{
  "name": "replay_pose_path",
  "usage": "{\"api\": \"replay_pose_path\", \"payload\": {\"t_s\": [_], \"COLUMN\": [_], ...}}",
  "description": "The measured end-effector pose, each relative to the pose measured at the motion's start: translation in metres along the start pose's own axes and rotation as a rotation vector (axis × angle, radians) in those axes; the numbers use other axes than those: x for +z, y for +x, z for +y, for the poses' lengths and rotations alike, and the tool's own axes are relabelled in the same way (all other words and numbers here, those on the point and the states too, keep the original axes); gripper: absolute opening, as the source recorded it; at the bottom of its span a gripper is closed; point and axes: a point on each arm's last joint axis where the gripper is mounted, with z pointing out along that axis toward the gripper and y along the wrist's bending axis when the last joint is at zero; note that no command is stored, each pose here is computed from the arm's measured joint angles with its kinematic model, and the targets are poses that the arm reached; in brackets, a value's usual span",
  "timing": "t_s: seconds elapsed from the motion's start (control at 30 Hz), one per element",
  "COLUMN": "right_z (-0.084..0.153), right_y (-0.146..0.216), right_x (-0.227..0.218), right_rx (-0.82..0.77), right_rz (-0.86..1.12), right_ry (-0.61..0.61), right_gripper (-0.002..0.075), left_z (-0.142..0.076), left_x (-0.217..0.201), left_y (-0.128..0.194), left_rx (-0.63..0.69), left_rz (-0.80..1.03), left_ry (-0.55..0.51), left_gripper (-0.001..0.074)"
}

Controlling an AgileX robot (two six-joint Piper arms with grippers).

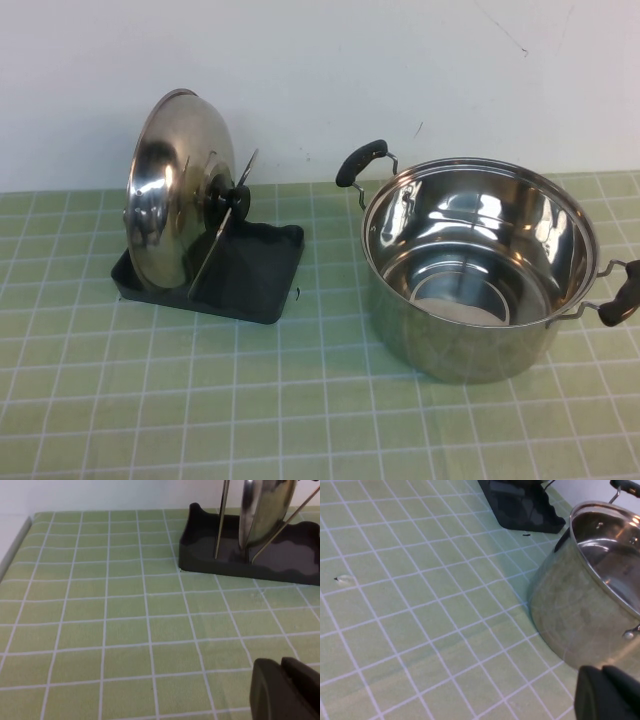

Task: Put pot lid on rack

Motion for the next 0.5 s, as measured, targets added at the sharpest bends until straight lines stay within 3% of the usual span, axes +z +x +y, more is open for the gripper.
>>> {"api": "replay_pose_path", "payload": {"t_s": [0.5], "right_z": [0.0000], "right_y": [0.0000], "right_x": [0.0000], "right_rx": [0.000], "right_rz": [0.000], "right_ry": [0.000], "right_gripper": [-0.0001], "left_z": [0.0030], "left_x": [-0.0001], "left_y": [-0.0003], "left_rx": [-0.059], "left_rz": [-0.006], "left_ry": [-0.055], "left_gripper": [-0.0001]}}
